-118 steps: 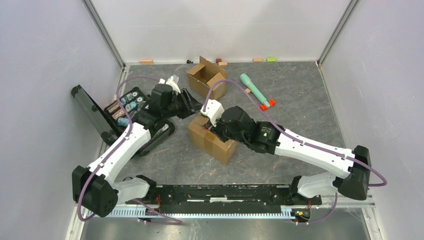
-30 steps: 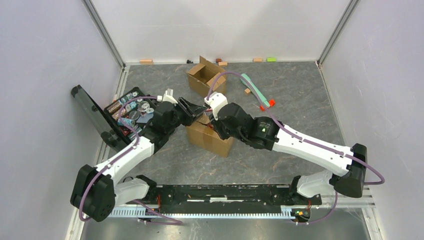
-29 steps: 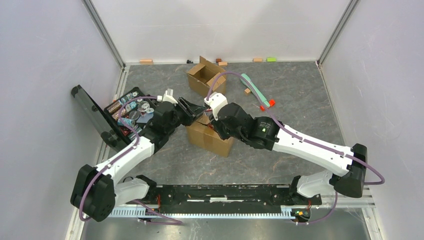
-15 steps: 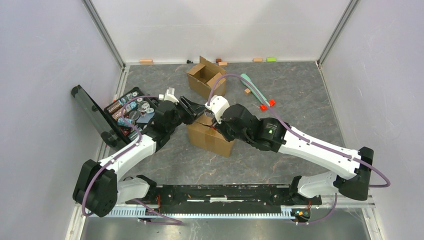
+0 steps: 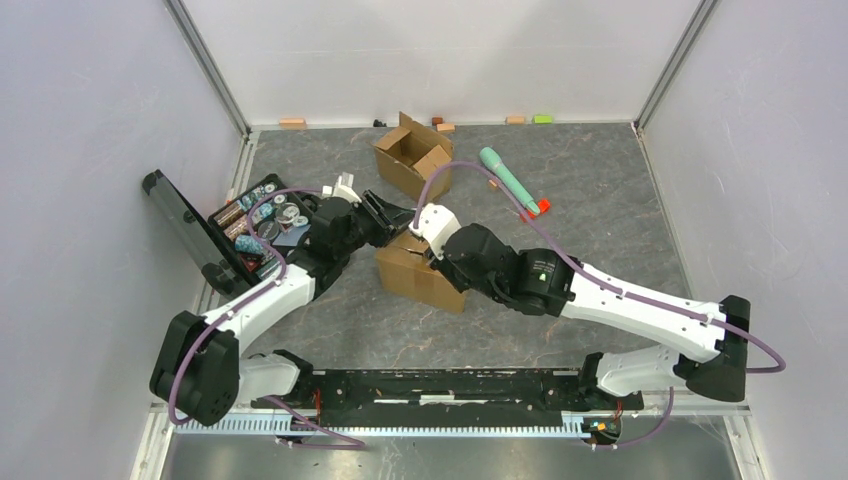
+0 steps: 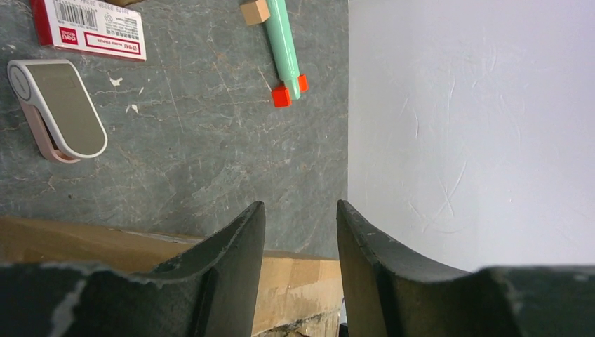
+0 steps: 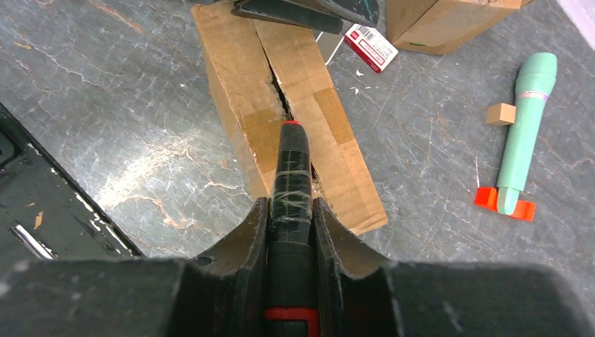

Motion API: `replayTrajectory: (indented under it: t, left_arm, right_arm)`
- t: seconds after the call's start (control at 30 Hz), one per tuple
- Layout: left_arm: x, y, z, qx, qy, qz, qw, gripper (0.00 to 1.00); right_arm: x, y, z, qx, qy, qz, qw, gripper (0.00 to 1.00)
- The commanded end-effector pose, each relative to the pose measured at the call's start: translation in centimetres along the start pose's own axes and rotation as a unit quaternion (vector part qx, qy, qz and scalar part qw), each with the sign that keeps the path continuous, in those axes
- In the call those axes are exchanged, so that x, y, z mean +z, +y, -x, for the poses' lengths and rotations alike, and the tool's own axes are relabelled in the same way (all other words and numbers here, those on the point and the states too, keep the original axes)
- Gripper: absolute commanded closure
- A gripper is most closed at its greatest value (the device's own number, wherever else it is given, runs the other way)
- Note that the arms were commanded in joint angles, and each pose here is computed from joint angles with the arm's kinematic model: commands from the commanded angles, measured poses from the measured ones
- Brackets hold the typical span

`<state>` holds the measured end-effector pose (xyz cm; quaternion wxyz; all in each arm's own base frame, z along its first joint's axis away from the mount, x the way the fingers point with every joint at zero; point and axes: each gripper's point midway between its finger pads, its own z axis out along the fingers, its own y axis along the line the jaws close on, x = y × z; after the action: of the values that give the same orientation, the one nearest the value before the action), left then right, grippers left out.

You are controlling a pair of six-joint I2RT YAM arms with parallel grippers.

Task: Unpack the express box
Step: Cut the express box at the center of the board.

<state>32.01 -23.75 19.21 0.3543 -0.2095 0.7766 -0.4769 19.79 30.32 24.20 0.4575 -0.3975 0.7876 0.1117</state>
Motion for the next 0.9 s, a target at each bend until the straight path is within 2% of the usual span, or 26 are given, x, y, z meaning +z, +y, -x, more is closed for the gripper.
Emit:
replayTrajectory:
  t: [0.0,0.2,0.27,0.4,0.57,0.87]
  left_arm:
    - [-0.2,6.8,-1.5,0.021,0.024,0.115,0.993,0.49]
    - [0.1,6.5,-1.5,0.025,0.027,0.11,0.993,0.5]
    - [0.3,5.8,-1.2,0.029,0.026,0.102,0.994,0.5]
    - [1.4,3.0,0.0,0.051,0.033,0.079,0.995,0.49]
    - [2.1,-0.4,1.0,0.073,0.043,0.05,0.995,0.49]
    - [-0.6,-3.2,0.5,0.054,0.053,0.008,0.997,0.47]
  right_arm:
    - [-1.2,-2.0,-4.0,-0.065,0.062,-0.047,0.995,1.0]
    - [-0.1,-0.8,-6.8,-0.081,0.084,-0.041,0.992,1.0]
    - [0.2,0.6,-5.6,-0.056,0.069,-0.019,0.996,1.0]
    - [1.0,3.8,-0.7,0.027,0.022,0.032,0.999,1.0]
    - [2.5,4.2,3.6,0.08,0.0,0.003,0.997,1.0]
    - [3.1,3.3,3.2,0.074,0.018,-0.035,0.997,1.0]
